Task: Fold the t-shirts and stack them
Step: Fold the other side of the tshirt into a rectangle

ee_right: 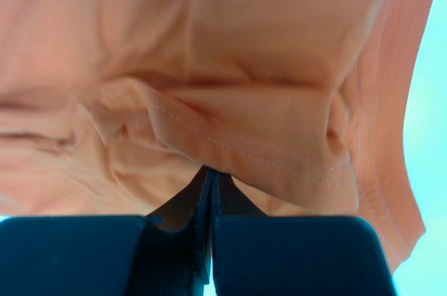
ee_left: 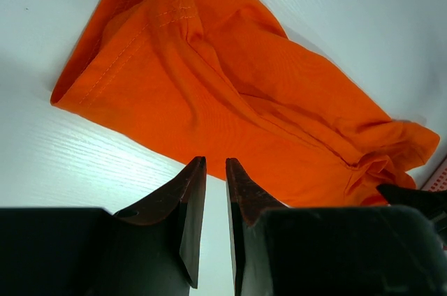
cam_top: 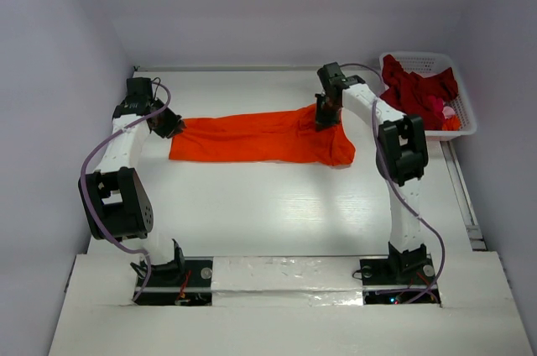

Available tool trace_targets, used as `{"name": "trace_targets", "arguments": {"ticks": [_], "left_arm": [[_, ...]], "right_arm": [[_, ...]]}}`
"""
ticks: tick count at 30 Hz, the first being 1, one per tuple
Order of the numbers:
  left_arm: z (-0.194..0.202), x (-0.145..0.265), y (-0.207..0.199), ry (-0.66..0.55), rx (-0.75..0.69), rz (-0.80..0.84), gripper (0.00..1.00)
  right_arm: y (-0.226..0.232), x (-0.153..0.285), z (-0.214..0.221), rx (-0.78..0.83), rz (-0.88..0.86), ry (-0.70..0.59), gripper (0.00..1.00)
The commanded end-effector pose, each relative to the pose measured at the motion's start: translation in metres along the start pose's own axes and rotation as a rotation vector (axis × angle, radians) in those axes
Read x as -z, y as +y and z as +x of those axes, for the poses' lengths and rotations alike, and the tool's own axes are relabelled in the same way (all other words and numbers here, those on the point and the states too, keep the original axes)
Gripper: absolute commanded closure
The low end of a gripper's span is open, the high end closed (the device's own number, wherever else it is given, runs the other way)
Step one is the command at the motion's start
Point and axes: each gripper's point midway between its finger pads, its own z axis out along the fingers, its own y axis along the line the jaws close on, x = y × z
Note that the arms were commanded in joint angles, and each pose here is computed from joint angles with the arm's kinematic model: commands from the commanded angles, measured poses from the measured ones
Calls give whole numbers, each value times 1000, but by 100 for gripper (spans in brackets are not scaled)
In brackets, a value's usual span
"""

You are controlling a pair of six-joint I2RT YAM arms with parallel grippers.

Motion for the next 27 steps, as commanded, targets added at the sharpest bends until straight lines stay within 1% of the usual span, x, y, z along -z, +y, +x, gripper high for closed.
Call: {"name": "trace_targets", "arguments": {"ticks": [1,3,4,8,14,19,21,23,24,26,27], "left_arm": [[-8,10,-12,-25,-27,25,85],[-9,10,-12,-26,-29,26,85],[-9,9,-12,-24,-30,27,85],[-9,9,-12,-25,-32,25,85],[-8,9,-9,-24,-41,18,85],[-5,8,-9,-15,-45,21,85],[-3,8,-10,-4,-47,31,85],[0,6,-11,6,-53,44,85],[5,3,-13,25,-62,54,86],[9,0,-15,39,-57,74,87],[9,1,-19,33,-54,101,87]], "right_arm": [[-1,11,-37,-28,-6,-81,100],[1,10,-43,-19,-8,-85,100],[-4,18,-57,-27,17,-121,100],[-4,17,-72,-26,20,-140,100],[-19,-3,-79,-42,40,-116,100],[-25,-1,-79,-41,49,-113,100],[-20,25,-87,-42,25,-161,100],[-19,40,-85,-46,8,-184,100],[-13,68,-92,-49,-22,-234,100],[6,85,-83,-17,-67,-244,100],[20,99,-79,7,-111,-254,100]]}}
